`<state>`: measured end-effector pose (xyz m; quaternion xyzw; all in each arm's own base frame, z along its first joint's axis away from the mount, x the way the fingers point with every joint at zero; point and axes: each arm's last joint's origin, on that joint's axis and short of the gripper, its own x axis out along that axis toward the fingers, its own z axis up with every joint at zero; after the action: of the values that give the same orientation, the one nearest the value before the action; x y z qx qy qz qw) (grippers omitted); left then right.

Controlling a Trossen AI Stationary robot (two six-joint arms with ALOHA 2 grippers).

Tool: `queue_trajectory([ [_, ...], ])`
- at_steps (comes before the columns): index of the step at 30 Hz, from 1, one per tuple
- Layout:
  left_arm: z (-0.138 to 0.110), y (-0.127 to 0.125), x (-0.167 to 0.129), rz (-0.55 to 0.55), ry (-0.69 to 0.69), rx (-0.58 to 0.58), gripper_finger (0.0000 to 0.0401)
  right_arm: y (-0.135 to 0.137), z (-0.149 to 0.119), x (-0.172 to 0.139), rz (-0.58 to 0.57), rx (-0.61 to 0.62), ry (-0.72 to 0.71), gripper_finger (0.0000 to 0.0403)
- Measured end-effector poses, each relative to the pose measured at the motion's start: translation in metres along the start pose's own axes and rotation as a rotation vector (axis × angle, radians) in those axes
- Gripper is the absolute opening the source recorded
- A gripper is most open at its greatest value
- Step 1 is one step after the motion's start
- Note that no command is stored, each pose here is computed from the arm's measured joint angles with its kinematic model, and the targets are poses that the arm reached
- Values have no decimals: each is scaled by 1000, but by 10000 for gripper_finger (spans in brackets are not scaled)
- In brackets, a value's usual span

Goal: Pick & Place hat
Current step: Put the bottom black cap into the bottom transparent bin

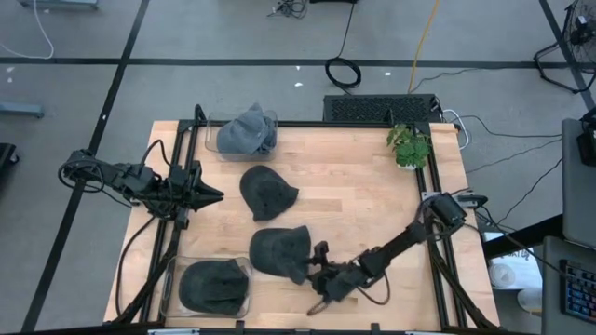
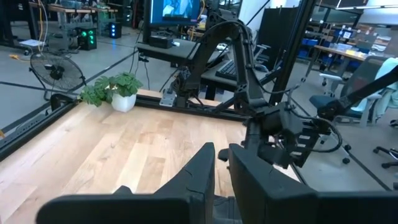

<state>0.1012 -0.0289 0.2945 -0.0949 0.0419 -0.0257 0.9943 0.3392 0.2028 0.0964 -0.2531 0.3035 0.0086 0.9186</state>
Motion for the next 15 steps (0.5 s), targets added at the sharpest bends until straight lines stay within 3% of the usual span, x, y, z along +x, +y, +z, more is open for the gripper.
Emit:
queue_trajectory([
  [8,0,0,0,1,0,0,56,-16,-29,50,-59,55,17,211],
  [15,0,0,0,1,0,0,56,-18,-15,34,-238,-57,14,149],
])
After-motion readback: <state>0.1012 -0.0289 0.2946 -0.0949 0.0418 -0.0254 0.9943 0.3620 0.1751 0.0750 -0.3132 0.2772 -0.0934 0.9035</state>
